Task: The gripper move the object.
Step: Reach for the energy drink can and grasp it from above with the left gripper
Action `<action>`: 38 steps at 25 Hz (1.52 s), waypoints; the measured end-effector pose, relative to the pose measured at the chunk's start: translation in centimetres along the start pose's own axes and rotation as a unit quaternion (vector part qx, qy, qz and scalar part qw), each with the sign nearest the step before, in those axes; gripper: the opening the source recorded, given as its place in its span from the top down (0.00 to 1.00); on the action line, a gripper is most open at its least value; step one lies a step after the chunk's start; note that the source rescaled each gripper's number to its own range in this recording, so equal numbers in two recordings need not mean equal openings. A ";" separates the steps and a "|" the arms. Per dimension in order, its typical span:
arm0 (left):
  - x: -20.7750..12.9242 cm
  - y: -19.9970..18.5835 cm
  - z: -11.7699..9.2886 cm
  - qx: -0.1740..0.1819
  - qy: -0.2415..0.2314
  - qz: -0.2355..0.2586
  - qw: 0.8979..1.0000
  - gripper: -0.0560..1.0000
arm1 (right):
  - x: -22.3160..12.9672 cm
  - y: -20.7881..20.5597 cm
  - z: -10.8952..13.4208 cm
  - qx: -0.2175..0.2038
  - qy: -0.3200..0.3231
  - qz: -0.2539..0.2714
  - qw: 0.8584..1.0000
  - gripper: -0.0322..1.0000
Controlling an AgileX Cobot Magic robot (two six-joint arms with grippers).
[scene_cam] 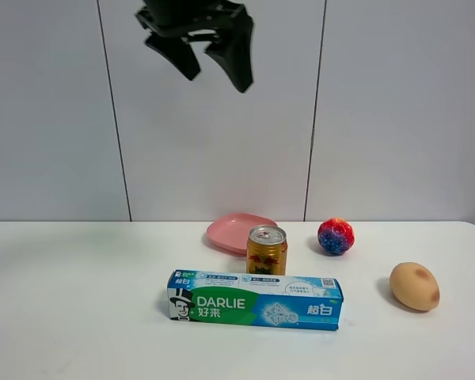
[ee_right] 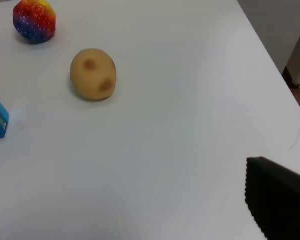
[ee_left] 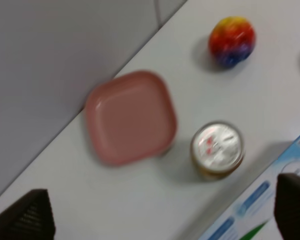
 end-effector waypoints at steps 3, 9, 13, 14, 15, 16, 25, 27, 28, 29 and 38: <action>0.7 3.6 -1.9 -0.017 -0.012 0.019 1.000 0.00 | 0.0 0.0 0.0 0.000 0.000 0.000 1.000 0.00; -2.5 10.3 -3.0 -0.024 -0.061 0.103 0.992 0.00 | 0.0 0.0 0.0 0.000 0.000 0.000 1.000 0.00; -4.6 13.3 -3.1 -0.022 -0.074 0.139 0.987 0.00 | 0.0 0.0 0.0 0.000 0.000 0.000 1.000 0.00; -5.1 13.8 -3.1 -0.022 -0.078 0.146 0.986 0.00 | 0.0 0.0 0.0 0.000 0.000 0.000 1.000 0.00; -5.4 14.3 -3.2 -0.022 -0.080 0.150 0.985 0.00 | 0.0 0.0 0.0 0.000 0.000 0.000 1.000 0.00; -5.7 14.8 -3.2 -0.021 -0.081 0.155 0.984 0.00 | 0.0 0.0 0.0 0.000 0.000 0.000 1.000 0.00; -8.2 17.7 -3.3 -0.020 -0.083 0.189 0.978 0.00 | 0.0 0.0 0.0 0.000 0.000 0.000 1.000 0.00; -8.4 18.1 -3.3 -0.019 -0.083 0.191 0.978 0.00 | 0.0 0.0 0.0 0.000 0.000 0.000 1.000 0.00; -8.5 18.3 -3.2 -0.018 -0.082 0.188 0.979 0.00 | 0.0 0.0 0.0 0.000 0.000 0.000 1.000 0.00; -8.5 18.5 -3.2 -0.016 -0.082 0.186 0.979 0.00 | 0.0 0.0 0.0 0.000 0.000 0.000 1.000 0.00; -8.7 19.6 -3.0 -0.015 -0.063 0.178 0.982 0.00 | 0.0 0.0 0.0 0.000 0.000 0.000 1.000 0.00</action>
Point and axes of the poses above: a point on each arm's last joint axis where the gripper is mounted, y pointing out along that axis toward the gripper, z along the wrist's bending axis when the last joint is at zero, x = y × z, the point moved 8 cm from there along y, pointing out along that axis toward the gripper, and after that the axes turned 5 degrees about -y, right-handed, at the moved point
